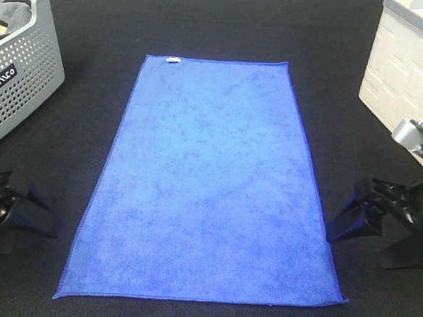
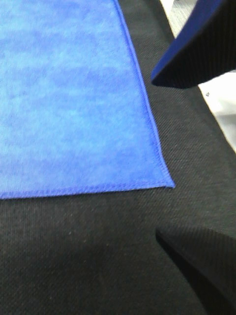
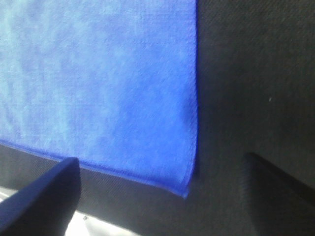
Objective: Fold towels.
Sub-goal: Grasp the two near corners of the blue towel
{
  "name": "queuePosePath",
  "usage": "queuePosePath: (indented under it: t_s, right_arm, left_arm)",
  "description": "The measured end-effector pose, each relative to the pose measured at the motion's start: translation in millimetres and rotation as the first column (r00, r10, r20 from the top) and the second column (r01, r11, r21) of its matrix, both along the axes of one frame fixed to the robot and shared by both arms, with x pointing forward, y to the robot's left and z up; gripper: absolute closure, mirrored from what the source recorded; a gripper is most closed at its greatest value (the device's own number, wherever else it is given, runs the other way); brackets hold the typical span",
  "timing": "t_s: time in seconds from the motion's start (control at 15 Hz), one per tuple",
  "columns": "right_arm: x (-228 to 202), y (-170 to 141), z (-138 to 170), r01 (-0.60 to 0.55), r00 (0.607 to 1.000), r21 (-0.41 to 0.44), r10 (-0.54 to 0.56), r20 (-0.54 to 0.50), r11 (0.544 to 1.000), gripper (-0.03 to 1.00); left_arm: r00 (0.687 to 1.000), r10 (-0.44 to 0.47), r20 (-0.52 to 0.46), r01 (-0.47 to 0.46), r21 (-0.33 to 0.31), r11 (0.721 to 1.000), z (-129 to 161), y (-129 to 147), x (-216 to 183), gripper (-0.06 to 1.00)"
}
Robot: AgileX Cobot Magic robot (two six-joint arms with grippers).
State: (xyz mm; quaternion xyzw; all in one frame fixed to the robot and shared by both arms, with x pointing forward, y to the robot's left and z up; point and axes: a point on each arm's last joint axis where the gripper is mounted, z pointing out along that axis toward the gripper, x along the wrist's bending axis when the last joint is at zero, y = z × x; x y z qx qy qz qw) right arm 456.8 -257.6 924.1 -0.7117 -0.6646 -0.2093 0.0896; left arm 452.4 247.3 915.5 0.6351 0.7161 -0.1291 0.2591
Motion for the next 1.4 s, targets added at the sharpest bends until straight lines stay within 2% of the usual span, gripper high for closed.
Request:
queuePosePath:
  t_s: [0.33,0.53,0.73,0.93,1.0,1.07,1.13,1.2,1.27,1.4]
  right_arm:
    - [8,2,-26,-0.026,0.999,0.015,0.026,-0.041,1.000,0.17]
    - [11,12,-45,-0.059,0.996,0.018,0.060,-0.060,0.998,0.19]
    - [12,33,-55,-0.036,0.996,0.042,0.039,-0.079,0.998,0.24]
    - [14,35,-58,-0.013,0.997,0.064,0.017,-0.077,0.998,0.36]
    - [15,34,-60,-0.003,0.997,0.055,0.007,-0.077,0.998,0.47]
    - [15,34,-60,-0.003,0.997,0.055,0.007,-0.077,0.998,0.47]
    - [15,34,-61,-0.002,0.998,0.045,0.005,-0.070,0.999,0.56]
    - [15,33,-63,0.001,0.998,0.033,0.001,-0.069,0.999,0.66]
    - [16,32,-64,0.006,0.998,0.023,-0.004,-0.067,1.000,0.81]
    - [16,31,-65,0.006,0.998,0.017,-0.005,-0.064,1.000,0.96]
  left_arm:
    - [1.000,0.010,-0.006,-0.010,-0.016,1.000,-18,-3,8,0.21]
    - [0.999,-0.036,-0.003,0.036,-0.007,0.999,-29,-19,9,0.21]
    - [1.000,-0.017,-0.026,0.018,0.019,1.000,-43,-32,9,0.21]
    - [0.999,-0.005,-0.038,0.005,-0.009,1.000,-50,-36,15,0.26]
    - [0.999,0.000,-0.043,0.000,-0.016,1.000,-54,-37,18,0.35]
    - [0.999,0.000,-0.043,0.000,-0.016,1.000,-54,-37,18,0.35]
    - [0.999,0.003,-0.047,-0.004,-0.016,1.000,-55,-38,19,0.43]
    - [0.999,0.008,-0.054,-0.008,-0.016,1.000,-57,-38,19,0.54]
    - [0.999,0.007,-0.049,-0.007,-0.012,1.000,-57,-37,19,0.72]
    - [0.999,-0.003,-0.033,0.004,0.005,1.000,-58,-36,20,0.92]
